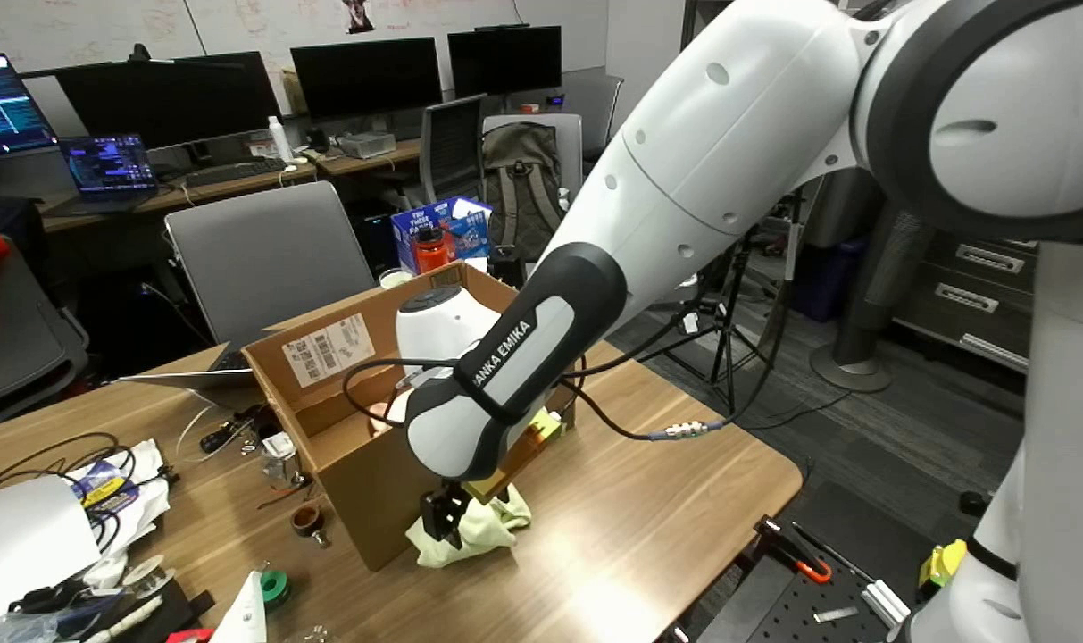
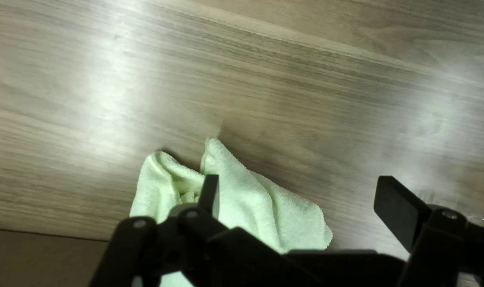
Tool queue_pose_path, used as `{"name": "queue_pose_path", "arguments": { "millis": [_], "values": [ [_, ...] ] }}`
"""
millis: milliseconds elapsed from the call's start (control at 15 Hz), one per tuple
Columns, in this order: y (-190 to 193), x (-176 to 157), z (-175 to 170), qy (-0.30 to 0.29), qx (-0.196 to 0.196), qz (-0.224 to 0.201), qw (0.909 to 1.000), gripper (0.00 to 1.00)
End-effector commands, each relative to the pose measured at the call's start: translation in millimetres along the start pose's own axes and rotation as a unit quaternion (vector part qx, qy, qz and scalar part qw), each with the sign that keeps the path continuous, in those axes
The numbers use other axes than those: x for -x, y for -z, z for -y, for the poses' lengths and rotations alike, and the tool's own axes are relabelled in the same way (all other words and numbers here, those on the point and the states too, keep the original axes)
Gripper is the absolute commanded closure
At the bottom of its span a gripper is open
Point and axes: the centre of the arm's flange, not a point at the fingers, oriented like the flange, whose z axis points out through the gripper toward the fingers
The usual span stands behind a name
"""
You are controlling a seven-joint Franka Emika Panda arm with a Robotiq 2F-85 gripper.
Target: Put the yellow towel, the pink and peach shirt in the box and the green towel respectively
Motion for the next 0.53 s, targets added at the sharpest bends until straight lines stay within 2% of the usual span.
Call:
{"name": "queue_pose_path", "arguments": {
  "millis": [0,467],
  "values": [
    [-4,1,0,-0.003,0.002,-0.02,0.9998,0.0],
    [-14,4,-1,-0.01,0.003,-0.036,0.9993,0.0]
  ]
}}
